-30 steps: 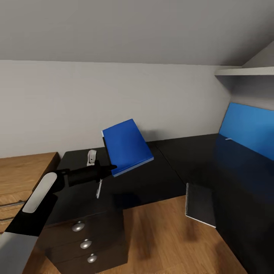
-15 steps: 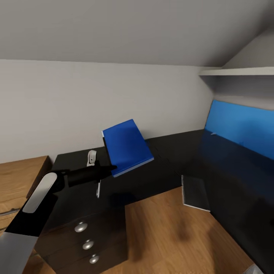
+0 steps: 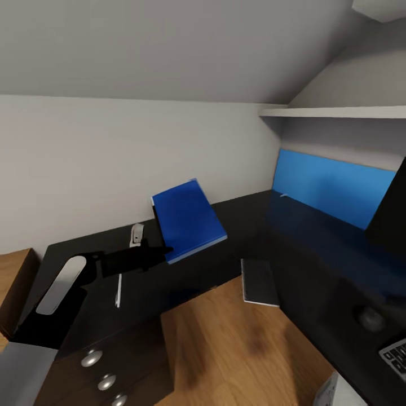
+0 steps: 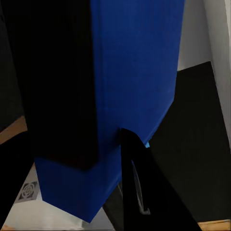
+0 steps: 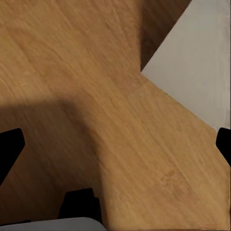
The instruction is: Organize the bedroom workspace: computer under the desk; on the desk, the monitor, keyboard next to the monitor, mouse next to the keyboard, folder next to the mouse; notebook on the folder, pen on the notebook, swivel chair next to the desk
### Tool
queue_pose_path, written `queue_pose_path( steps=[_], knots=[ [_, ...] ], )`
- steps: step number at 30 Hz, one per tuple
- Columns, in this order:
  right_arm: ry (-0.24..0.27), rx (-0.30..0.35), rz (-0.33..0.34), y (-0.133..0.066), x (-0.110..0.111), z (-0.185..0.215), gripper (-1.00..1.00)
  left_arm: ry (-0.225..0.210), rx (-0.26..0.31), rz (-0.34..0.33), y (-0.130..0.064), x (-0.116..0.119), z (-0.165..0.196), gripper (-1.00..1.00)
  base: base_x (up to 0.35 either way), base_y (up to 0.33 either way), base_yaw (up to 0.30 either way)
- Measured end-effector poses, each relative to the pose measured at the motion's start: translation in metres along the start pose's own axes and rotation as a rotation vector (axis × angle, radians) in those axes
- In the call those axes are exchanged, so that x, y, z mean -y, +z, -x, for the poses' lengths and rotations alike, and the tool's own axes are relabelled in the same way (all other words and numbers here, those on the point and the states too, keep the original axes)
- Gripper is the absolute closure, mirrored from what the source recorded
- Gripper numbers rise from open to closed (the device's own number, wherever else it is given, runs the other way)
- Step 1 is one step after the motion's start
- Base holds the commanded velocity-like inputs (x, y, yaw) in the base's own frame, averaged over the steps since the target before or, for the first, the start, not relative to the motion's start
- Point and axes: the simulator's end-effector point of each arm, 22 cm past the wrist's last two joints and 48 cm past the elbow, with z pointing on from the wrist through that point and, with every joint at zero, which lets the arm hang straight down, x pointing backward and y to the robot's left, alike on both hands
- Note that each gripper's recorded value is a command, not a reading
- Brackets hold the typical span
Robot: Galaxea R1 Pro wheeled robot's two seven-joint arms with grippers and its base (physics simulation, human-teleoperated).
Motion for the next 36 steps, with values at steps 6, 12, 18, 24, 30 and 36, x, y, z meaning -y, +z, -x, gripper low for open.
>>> queue_pose_path(
  steps=[6,12,18,24,30,36],
  knots=[
    [-0.007,-0.009,-0.004,-0.01,0.004,0.001,-1.0,-0.033,-0.049,0.011,0.018,0.001,-0.008,1.0,0.0,0.0,-0.3],
    [-0.017,-0.024,-0.014,-0.022,0.009,-0.006,-1.0,-0.034,-0.123,0.038,0.038,0.005,-0.017,1.0,0.0,0.0,-0.3],
    [-0.02,-0.026,-0.016,-0.031,0.011,-0.002,-1.0,-0.053,-0.15,0.065,0.046,0.004,-0.019,1.0,0.0,0.0,-0.3],
    [-0.126,-0.067,0.086,-0.044,-0.008,-0.014,-1.0,-0.09,-0.202,0.114,0.054,-0.01,-0.034,1.0,0.0,0.0,-0.3],
    [-0.143,-0.101,0.104,-0.056,-0.003,-0.025,-1.0,-0.093,-0.199,0.154,0.054,-0.01,-0.023,1.0,0.0,0.0,-0.3],
    [-0.149,-0.102,0.107,-0.066,0.0,-0.021,-1.0,-0.117,-0.204,0.222,0.057,-0.02,-0.017,1.0,0.0,0.0,-0.3]
  ],
)
